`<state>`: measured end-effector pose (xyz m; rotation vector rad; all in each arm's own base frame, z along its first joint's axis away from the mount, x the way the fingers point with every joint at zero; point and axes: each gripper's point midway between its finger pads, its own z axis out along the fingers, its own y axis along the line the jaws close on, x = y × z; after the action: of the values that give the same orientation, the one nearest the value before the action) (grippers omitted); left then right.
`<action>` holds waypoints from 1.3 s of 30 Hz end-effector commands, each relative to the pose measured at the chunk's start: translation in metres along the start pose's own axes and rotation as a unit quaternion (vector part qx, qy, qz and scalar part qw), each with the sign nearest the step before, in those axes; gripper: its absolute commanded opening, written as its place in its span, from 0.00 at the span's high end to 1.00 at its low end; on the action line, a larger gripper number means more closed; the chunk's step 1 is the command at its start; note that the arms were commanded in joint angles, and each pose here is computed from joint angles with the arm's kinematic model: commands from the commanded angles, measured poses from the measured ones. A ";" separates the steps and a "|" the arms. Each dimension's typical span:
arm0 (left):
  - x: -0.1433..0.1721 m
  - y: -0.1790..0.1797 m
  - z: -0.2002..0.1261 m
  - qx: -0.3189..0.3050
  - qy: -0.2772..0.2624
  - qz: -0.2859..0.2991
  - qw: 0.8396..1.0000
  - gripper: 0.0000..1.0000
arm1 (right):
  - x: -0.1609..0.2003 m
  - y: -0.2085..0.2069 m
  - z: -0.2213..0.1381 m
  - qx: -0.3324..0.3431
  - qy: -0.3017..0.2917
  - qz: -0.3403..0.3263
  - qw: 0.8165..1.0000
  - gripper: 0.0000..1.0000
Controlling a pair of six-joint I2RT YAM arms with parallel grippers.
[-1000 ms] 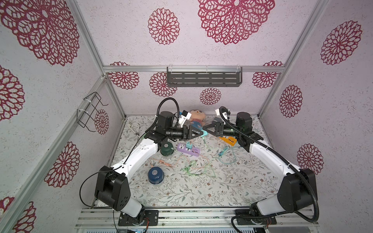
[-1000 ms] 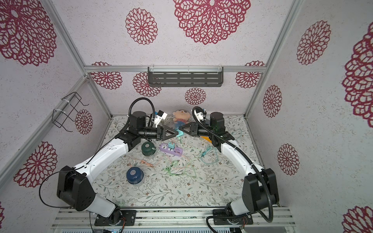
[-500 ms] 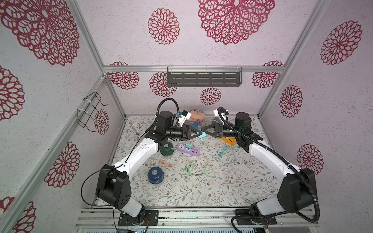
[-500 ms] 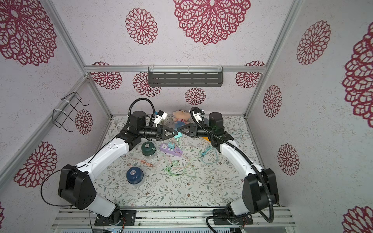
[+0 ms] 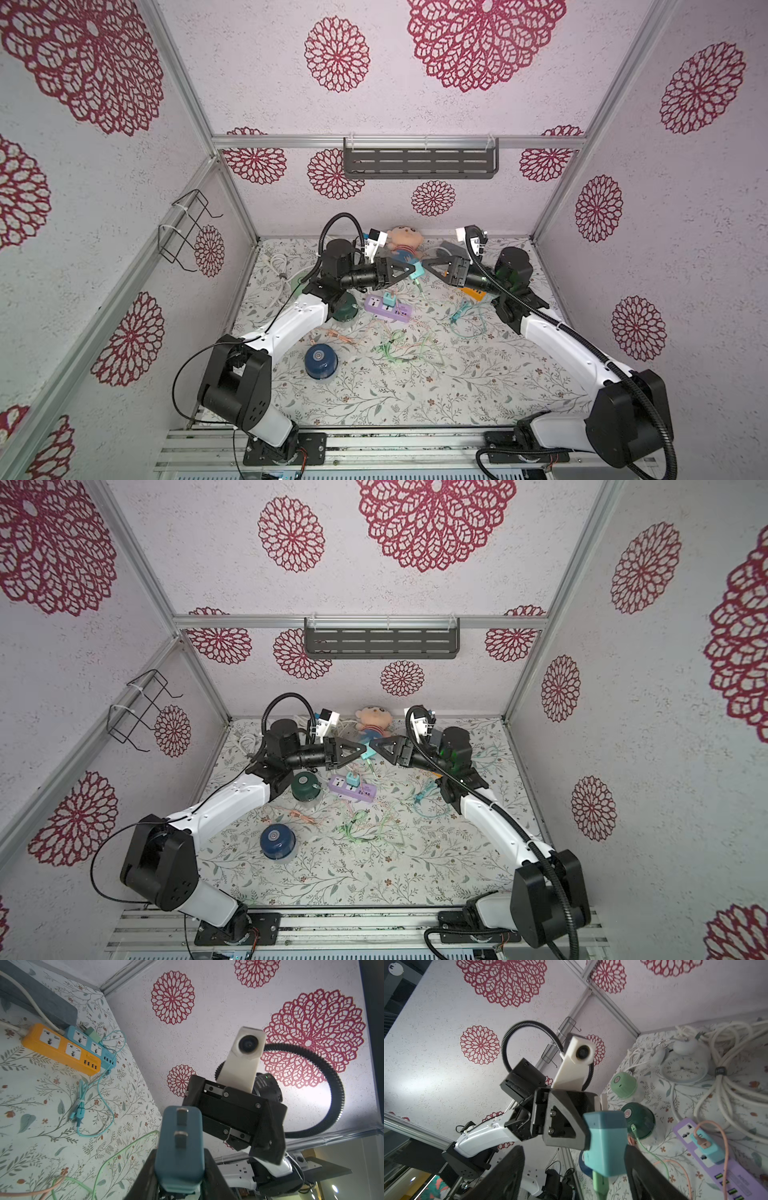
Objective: Charge the cordless meat grinders
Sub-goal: Pick up the plug from the center of the board.
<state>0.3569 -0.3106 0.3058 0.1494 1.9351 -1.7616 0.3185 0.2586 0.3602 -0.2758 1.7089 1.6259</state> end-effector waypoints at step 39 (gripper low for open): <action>-0.052 -0.067 -0.008 0.115 -0.168 0.057 0.977 1.00 | -0.040 0.037 0.052 -0.163 -0.090 0.009 0.982 0.51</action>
<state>0.3705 -0.2976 0.3816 0.0153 1.4955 -1.8095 0.3453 0.3007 0.3960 -0.2140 1.3964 1.9097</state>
